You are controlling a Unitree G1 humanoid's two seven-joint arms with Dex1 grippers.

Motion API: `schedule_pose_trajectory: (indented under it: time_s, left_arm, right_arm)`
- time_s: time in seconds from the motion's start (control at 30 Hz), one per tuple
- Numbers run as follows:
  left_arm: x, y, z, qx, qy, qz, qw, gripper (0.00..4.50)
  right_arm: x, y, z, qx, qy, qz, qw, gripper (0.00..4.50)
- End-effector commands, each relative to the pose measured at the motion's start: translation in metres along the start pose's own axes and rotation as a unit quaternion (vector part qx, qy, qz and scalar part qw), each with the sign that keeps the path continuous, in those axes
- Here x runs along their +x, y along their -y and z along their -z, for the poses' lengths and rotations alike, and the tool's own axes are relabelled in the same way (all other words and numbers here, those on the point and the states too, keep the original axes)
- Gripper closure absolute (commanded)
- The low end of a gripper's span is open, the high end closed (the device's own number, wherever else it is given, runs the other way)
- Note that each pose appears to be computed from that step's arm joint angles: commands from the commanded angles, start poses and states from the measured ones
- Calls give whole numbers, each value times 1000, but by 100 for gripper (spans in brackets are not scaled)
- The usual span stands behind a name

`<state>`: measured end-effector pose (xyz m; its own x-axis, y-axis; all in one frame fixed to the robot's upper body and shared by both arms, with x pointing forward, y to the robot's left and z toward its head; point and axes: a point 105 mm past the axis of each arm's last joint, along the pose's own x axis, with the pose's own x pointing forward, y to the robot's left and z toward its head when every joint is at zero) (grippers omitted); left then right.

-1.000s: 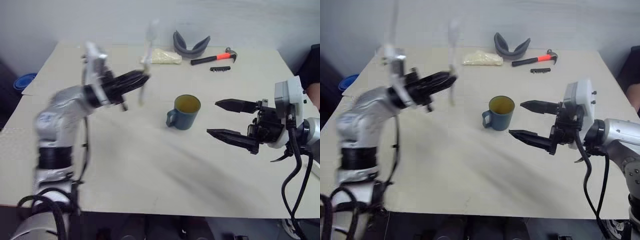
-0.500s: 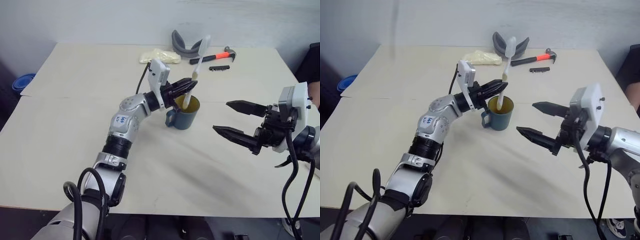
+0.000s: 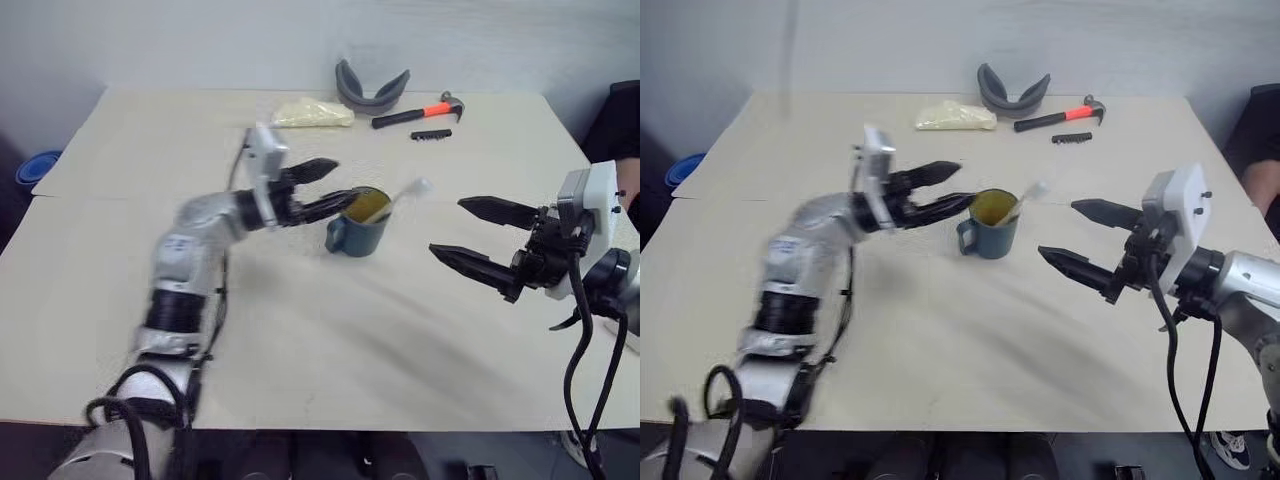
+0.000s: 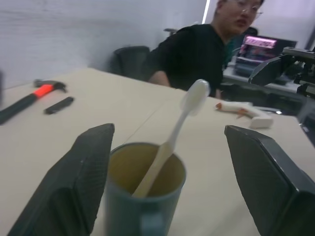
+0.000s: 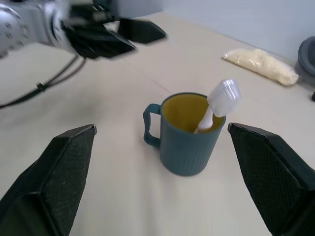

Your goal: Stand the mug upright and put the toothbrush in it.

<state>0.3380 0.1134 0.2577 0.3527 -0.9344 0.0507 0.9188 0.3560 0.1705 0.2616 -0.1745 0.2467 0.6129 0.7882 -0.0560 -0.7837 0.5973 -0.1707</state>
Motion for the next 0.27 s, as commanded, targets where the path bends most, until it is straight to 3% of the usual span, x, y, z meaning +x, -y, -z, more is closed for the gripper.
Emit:
schedule_pose_trajectory:
  time_s: [0.03,0.17,0.27]
  left_arm:
    - [-56,20,-15,58,-85,65,993,74]
    - [-110,32,-8,90,-222,95,966,74]
    - [-130,36,-8,89,-259,96,957,74]
  right_arm:
    - [-8,7,2,-28,-26,-13,999,0]
    - [-22,13,11,-25,-66,-37,997,0]
    - [-26,20,10,-24,-71,-39,996,0]
